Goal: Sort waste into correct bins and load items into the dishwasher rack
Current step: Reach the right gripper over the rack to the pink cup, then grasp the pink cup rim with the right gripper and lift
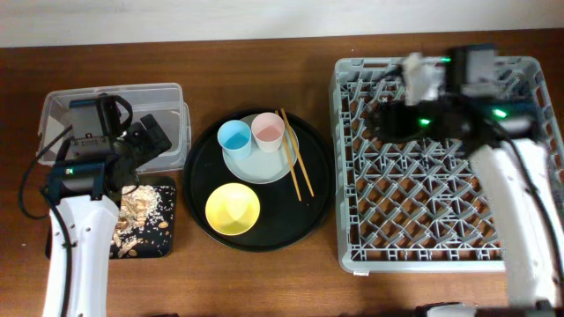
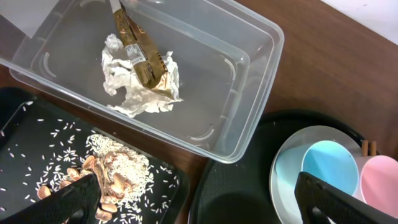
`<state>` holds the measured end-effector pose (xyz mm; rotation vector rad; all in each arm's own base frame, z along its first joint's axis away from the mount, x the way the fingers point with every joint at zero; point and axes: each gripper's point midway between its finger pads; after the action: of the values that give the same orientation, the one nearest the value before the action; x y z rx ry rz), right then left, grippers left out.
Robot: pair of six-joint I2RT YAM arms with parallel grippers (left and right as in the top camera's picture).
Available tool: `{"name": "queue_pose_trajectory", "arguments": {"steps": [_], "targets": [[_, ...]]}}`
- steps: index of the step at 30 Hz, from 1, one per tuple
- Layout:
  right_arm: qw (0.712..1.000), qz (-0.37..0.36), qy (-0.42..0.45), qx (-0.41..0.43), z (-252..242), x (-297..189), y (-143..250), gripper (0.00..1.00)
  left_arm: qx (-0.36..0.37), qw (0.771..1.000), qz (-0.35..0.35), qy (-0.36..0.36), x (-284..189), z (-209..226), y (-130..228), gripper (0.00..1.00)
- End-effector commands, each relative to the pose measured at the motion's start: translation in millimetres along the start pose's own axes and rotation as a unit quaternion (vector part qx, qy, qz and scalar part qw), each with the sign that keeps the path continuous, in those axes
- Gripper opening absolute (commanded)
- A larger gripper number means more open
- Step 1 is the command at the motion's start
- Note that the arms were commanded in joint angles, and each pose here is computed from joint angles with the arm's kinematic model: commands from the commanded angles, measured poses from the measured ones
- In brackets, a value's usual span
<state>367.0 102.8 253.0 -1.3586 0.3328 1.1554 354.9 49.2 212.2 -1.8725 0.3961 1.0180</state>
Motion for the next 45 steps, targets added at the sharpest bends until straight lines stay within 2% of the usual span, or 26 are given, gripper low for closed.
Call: {"name": "queue_pose_trajectory", "arguments": {"steps": [1, 3, 5, 8, 14, 20, 23, 25, 28, 34, 40, 41, 43, 45], "targets": [[0.995, 0.014, -0.025, -0.094, 24, 40, -9, 0.59, 0.0, 1.0, -0.009, 0.005, -4, -2, -6, 0.99], [0.99, 0.012, -0.039, -0.134, 38, 58, -14, 0.59, 0.0, 1.0, -0.009, 0.005, -4, -2, -6, 0.99], [0.977, 0.002, -0.054, -0.208, 59, 76, -20, 0.59, 0.0, 1.0, -0.009, 0.005, -4, -2, -6, 0.99], [0.957, -0.024, -0.028, -0.286, 87, 95, -34, 0.6, 0.0, 1.0, -0.008, 0.005, -4, -2, -6, 0.99], [0.93, -0.031, 0.015, -0.366, 127, 134, -36, 0.61, 0.0, 1.0, -0.009, 0.005, -4, -2, -6, 0.99], [0.93, 0.019, 0.004, -0.368, 120, 188, -11, 0.6, 0.0, 1.0, -0.008, 0.005, -4, -2, -6, 0.99], [0.929, 0.032, -0.015, -0.368, 122, 201, -1, 0.6, 0.0, 1.0, -0.009, 0.005, -4, -2, -6, 0.99], [0.919, 0.039, -0.019, -0.392, 121, 209, 3, 0.6, 0.0, 1.0, -0.008, 0.005, -4, -2, -6, 0.99], [0.91, 0.043, -0.02, -0.412, 118, 219, 7, 0.66, 0.0, 1.0, -0.008, 0.005, -4, -2, -6, 0.99], [0.91, 0.051, -0.041, -0.409, 120, 238, 17, 0.66, 0.0, 1.0, -0.008, 0.005, -4, -2, -6, 0.99], [0.91, 0.063, -0.042, -0.407, 117, 247, 24, 0.48, 0.0, 1.0, -0.008, 0.005, -4, -2, -6, 0.99], [0.91, 0.063, -0.042, -0.407, 117, 247, 24, 0.38, 0.0, 1.0, -0.008, 0.005, -4, -2, -6, 0.99], [0.91, 0.062, -0.042, -0.407, 116, 247, 24, 0.27, 0.0, 1.0, -0.008, 0.005, -4, -2, -6, 0.99], [0.91, 0.064, -0.042, -0.406, 116, 247, 25, 0.27, 0.0, 1.0, -0.009, 0.005, -4, -2, -6, 0.99]]}}
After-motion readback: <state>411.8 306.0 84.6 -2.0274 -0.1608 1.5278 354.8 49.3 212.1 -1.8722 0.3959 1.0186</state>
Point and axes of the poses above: each gripper's point midway between its finger pads, its own x axis out along the fingers, its own z axis along the line the jaws close on, y = z × x, and after that the axes turned 4 degrees about -x, right-handed
